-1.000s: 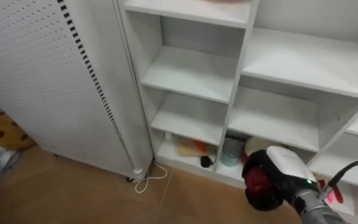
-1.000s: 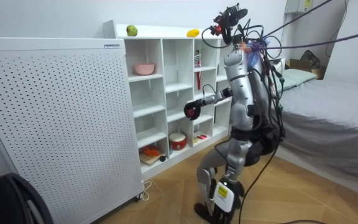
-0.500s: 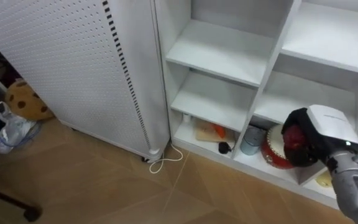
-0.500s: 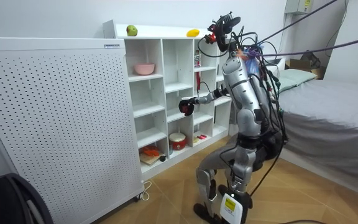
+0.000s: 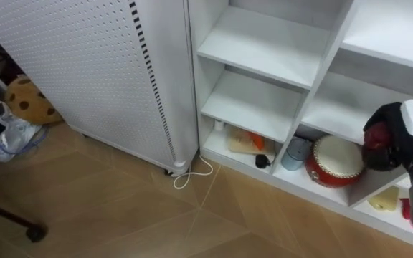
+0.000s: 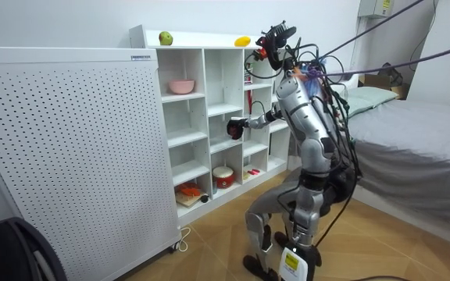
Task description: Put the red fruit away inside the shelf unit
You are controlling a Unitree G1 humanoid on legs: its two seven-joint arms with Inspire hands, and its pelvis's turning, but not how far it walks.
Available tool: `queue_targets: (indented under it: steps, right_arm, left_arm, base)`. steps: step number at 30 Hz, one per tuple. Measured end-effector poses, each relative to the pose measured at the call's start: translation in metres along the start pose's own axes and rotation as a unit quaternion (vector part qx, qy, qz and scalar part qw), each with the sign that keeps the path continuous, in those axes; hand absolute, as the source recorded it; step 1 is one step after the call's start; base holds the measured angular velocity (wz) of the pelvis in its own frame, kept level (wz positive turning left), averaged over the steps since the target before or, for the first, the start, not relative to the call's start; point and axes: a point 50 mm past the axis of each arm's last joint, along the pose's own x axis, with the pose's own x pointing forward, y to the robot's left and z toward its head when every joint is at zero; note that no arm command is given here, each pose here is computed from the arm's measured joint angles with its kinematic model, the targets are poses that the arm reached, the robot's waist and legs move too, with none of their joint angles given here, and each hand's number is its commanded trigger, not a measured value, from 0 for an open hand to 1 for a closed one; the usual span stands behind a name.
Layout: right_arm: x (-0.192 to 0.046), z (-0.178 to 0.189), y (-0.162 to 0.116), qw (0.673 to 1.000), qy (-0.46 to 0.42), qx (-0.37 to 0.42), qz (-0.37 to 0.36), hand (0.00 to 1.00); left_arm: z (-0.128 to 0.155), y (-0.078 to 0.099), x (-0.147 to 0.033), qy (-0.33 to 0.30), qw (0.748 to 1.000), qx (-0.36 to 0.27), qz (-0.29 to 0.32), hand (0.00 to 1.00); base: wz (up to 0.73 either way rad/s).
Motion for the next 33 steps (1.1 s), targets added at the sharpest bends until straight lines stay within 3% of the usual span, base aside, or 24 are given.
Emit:
queue_targets:
  steps: [15, 24, 26, 33]
  right_arm:
    - [0.007, -0.02, -0.017, 0.992, 0.087, 0.082, -0.035, 1.0]
    - [0.008, -0.027, -0.021, 0.986, 0.122, 0.098, -0.059, 1.0]
    - [0.008, -0.027, -0.021, 0.986, 0.122, 0.098, -0.061, 0.0]
    - [0.008, -0.027, -0.026, 0.982, 0.127, 0.097, -0.101, 0.0]
  left_arm:
    - [-0.025, 0.001, -0.008, 0.04, 0.999, -0.023, 0.006, 0.0]
    - [-0.06, -0.007, -0.023, 0.094, 0.995, -0.027, 0.002, 0.0]
    - [-0.064, -0.009, -0.025, 0.098, 0.995, -0.026, -0.001, 0.0]
    - [-0.063, -0.015, -0.03, 0.087, 0.996, -0.028, -0.011, 0.0]
  base:
    - [0.01]
    - [-0.02]
    - [0.14]
    - [0.02]
